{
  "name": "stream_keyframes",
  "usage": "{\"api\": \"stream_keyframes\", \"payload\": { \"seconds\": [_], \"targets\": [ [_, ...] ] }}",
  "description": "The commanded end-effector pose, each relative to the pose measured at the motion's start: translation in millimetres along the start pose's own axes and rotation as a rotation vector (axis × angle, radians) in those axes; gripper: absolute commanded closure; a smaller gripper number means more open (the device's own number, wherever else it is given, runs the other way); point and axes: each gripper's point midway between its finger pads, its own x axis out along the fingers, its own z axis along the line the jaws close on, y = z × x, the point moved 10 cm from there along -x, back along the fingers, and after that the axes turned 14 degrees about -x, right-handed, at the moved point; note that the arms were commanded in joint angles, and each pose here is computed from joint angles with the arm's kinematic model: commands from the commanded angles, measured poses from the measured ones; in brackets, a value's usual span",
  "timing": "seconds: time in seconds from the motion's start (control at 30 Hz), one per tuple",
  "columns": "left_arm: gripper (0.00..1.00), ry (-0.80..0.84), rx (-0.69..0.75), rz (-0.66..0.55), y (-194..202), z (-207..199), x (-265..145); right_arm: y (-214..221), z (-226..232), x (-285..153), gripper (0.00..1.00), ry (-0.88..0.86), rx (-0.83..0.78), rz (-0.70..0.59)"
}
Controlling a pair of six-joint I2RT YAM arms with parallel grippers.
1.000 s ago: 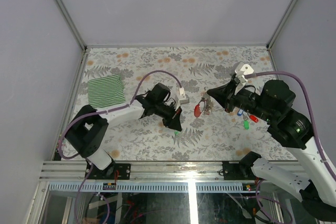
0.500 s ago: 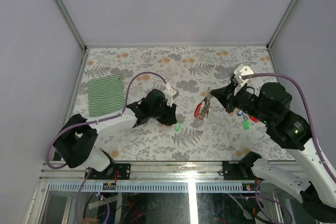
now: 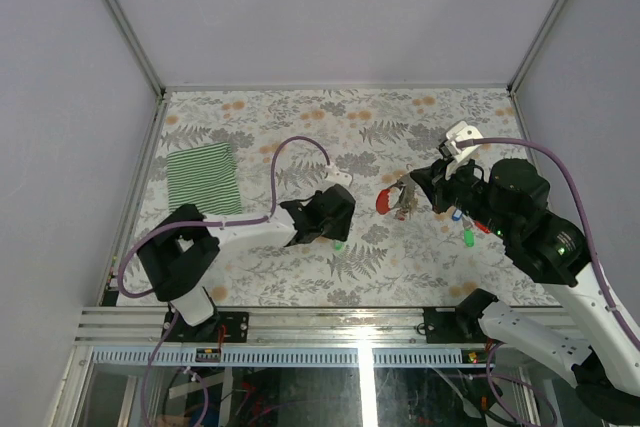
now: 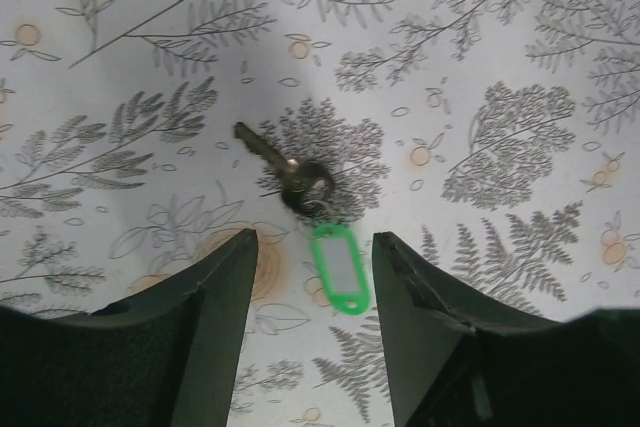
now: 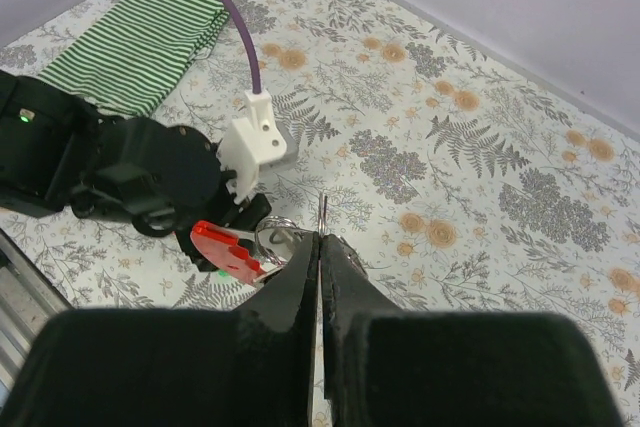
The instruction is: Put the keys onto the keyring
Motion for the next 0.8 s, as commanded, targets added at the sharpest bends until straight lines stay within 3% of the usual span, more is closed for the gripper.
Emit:
{"api": "stream_keyframes", "payload": {
  "seconds": [0.0,0.2,0.4,0.63,0.77],
  "targets": [
    [0.46,-0.078,-0.007,-0.075,-1.1,-16.9,2.3,-10.3,-5.3,-5.5,1.0,0.047,0.009,-0.057],
    [0.44,-0.158,0.041,-0.058,13.0,-20.4,8.4,-9.2,-4.6,-6.3,1.0,0.045,0.014,-0.055],
    [0.49,-0.212,0.061,-0.057,24.1,-15.3,9.5,-8.5,-3.2,-5.2,1.0,0.029,0.018,-0.048],
    [0.58,-0.183,0.06,-0.045,32.4,-14.9,10.3,-7.8,-2.4,-4.8,1.0,0.022,0.023,-0.045],
    [0.68,-0.16,0.052,-0.034,37.1,-13.0,11.1,-7.8,-2.2,-5.4,1.0,0.02,0.024,-0.046]
  ]
}}
